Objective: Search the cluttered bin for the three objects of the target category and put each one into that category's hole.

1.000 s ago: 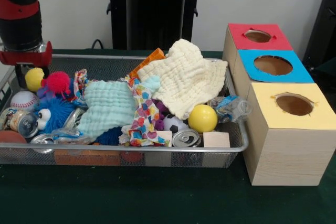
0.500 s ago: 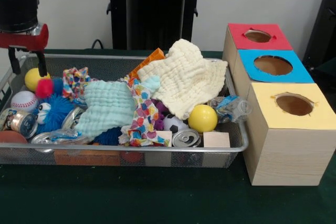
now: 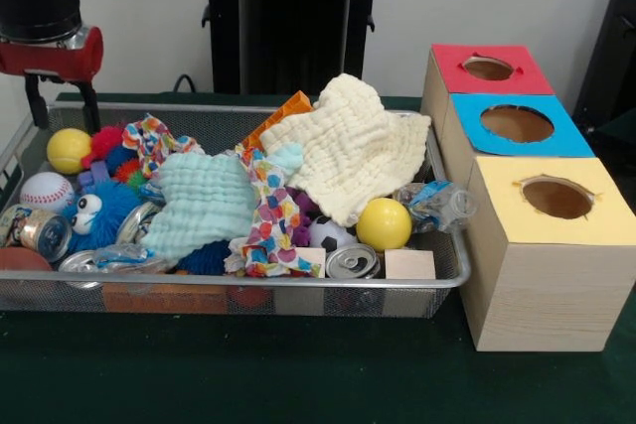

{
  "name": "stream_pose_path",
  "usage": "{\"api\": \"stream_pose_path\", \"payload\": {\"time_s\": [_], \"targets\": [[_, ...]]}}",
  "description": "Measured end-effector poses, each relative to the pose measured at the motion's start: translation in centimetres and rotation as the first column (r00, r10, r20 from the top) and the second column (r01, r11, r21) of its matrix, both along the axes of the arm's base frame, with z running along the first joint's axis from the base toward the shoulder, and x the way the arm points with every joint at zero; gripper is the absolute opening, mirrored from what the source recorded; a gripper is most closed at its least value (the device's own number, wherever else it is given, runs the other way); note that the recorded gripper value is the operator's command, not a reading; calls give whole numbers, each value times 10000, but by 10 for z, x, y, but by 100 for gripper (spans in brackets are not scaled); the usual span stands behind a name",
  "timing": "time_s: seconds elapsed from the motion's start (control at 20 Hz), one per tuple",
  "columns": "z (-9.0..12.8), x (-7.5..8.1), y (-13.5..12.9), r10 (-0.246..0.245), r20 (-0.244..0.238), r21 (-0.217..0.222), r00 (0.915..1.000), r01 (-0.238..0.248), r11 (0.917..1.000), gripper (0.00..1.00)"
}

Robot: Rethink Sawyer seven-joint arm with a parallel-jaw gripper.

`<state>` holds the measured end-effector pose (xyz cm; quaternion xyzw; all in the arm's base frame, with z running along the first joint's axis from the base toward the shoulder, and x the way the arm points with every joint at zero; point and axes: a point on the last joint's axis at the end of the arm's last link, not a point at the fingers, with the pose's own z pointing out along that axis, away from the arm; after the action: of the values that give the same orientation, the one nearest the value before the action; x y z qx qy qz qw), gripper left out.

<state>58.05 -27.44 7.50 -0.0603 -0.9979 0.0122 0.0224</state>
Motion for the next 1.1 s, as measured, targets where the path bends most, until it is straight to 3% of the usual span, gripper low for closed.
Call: {"api": "stream_pose_path", "payload": {"time_s": [0.65, 1.1], "targets": [[-4, -5, 15, -219, -402, -20, 9990, 218, 9998, 100], [-28, -6, 35, -203, -377, -100, 9991, 200, 9997, 100]]}}
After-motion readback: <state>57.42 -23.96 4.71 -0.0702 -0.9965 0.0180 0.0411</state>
